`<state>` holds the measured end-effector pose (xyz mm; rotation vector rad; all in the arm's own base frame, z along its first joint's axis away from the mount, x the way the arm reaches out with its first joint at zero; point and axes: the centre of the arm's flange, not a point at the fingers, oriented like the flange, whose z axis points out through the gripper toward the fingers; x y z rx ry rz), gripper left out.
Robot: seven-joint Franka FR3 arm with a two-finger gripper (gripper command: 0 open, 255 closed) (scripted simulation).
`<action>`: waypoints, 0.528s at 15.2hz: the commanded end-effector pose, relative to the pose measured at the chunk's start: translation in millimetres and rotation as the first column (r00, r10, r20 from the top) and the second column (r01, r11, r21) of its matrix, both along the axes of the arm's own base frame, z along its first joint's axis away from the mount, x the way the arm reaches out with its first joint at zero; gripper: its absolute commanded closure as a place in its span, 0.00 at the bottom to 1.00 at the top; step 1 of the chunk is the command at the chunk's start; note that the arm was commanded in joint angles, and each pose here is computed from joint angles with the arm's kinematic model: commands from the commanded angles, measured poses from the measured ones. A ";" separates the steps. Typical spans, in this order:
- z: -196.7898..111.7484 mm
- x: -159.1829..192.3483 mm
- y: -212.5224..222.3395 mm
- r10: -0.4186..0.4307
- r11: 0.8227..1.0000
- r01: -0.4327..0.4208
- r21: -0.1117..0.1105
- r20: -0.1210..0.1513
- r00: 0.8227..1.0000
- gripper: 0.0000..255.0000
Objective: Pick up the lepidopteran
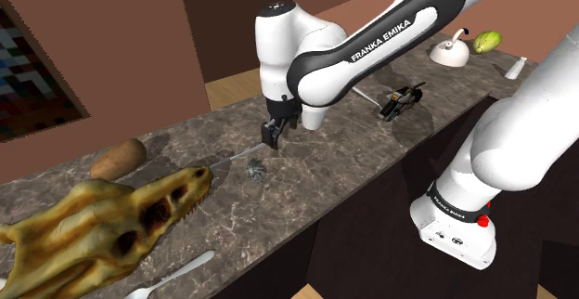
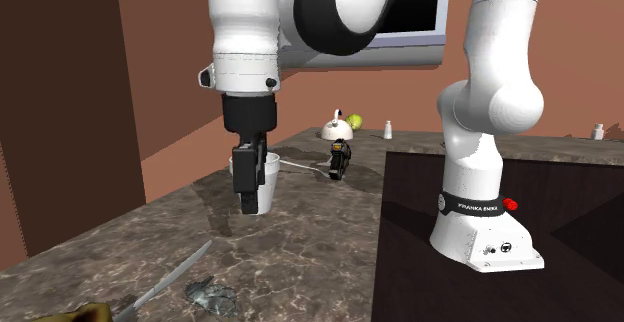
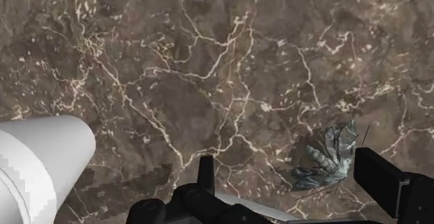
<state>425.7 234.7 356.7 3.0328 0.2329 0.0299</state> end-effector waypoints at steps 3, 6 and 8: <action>-36.8 17.0 35.5 -0.004 1.000 0.004 0.011 -0.014 1.000 0.00; -65.1 29.0 60.1 -0.006 1.000 0.007 0.018 -0.026 1.000 0.00; -82.3 36.3 75.1 -0.008 1.000 0.009 0.022 -0.032 0.999 0.00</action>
